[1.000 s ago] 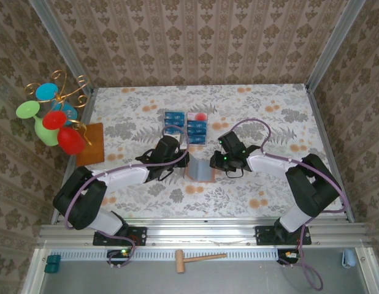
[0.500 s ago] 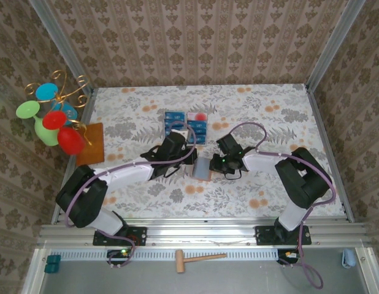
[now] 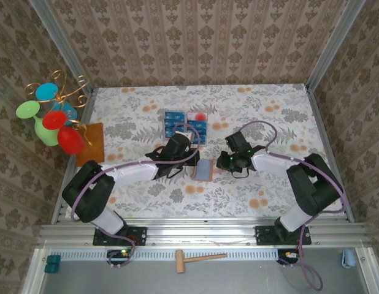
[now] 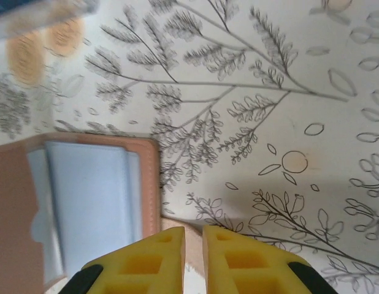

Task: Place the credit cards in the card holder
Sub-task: Open the card holder at the center of the table.

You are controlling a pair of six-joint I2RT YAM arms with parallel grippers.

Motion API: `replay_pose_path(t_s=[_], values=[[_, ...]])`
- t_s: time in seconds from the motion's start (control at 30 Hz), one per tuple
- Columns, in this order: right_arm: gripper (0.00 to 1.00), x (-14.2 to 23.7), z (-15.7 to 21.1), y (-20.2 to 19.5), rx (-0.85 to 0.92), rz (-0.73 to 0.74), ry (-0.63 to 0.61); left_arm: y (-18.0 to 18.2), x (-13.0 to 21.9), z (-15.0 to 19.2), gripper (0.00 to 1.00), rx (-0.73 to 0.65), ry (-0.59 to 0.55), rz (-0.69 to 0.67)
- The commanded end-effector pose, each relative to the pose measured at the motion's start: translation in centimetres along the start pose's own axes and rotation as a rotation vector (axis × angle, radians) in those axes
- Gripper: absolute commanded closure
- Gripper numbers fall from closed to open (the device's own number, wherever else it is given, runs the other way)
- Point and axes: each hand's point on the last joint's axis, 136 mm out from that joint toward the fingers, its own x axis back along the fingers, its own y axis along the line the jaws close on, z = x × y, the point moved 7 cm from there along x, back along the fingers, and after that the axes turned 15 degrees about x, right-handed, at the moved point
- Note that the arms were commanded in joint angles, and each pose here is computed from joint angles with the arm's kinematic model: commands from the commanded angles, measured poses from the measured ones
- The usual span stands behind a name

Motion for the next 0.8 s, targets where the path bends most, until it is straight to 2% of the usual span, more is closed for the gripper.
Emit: replay_pose_path(t_s=[0.0, 0.17, 0.37, 0.77], values=[[0.85, 1.3, -0.1, 1.0, 0.045, -0.008, -0.003, 0.1, 0.0, 0.1, 1.0, 0.017, -0.013, 0.004], [0.85, 0.8, -0.5, 3.6, 0.091, -0.049, 0.008, 0.5, 0.1, 0.1, 1.0, 0.028, -0.022, 0.002], [0.85, -1.6, 0.0, 5.9, 0.128, -0.074, 0.062, 1.1, 0.4, 0.0, 1.0, 0.037, -0.03, -0.007], [0.86, -4.7, 1.5, 5.4, 0.124, -0.032, 0.139, 6.1, 2.2, -0.4, 1.0, 0.106, -0.079, -0.106]])
